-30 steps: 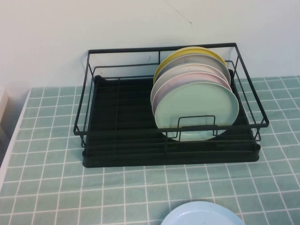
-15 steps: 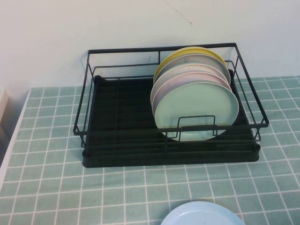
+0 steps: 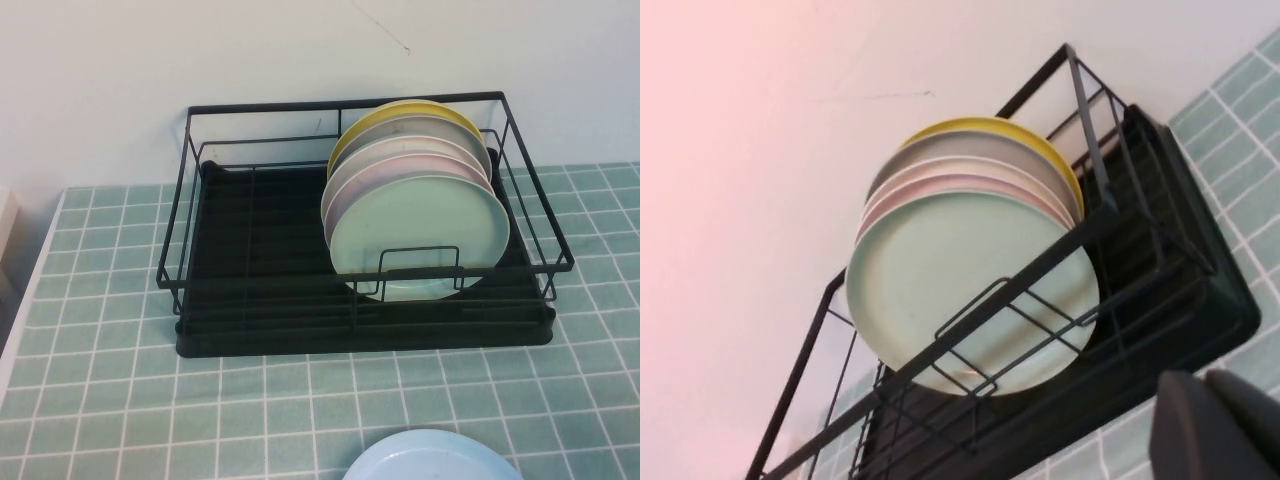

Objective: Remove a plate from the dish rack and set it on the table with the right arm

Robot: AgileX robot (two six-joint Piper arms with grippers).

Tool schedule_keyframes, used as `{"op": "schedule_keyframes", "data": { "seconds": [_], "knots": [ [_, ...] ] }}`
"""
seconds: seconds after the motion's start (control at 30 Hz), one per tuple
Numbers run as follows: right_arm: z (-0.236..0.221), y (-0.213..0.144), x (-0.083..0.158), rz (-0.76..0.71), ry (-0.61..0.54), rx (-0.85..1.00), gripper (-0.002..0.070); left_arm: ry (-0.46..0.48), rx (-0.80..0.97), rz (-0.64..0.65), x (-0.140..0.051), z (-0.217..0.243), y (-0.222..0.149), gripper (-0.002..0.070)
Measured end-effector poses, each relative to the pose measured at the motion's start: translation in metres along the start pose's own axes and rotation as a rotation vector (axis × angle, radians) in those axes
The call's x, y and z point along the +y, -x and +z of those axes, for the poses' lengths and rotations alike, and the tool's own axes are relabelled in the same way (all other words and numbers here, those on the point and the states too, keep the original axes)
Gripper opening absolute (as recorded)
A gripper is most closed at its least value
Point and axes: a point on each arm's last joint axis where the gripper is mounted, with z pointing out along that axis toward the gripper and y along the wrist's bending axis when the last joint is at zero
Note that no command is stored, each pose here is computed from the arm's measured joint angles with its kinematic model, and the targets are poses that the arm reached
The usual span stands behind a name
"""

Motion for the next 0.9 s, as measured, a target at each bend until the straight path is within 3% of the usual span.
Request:
{"op": "schedule_keyframes", "data": {
  "seconds": [0.33,0.53,0.7,0.9],
  "knots": [
    [0.000,0.001,0.000,-0.249,0.003,-0.012,-0.0001,0.000,0.000,0.000,0.000,0.000,0.000,-0.0003],
    [-0.002,0.006,0.009,-0.305,0.031,-0.021,-0.0001,0.000,0.000,0.000,0.000,0.000,0.000,-0.0003],
    [-0.010,0.039,0.052,-0.611,0.080,-0.046,-0.0001,0.000,0.000,0.000,0.000,0.000,0.000,-0.0003],
    [0.025,0.069,0.087,-0.983,0.075,0.367,-0.0001,0.000,0.000,0.000,0.000,0.000,0.000,-0.0003]
  ]
}}
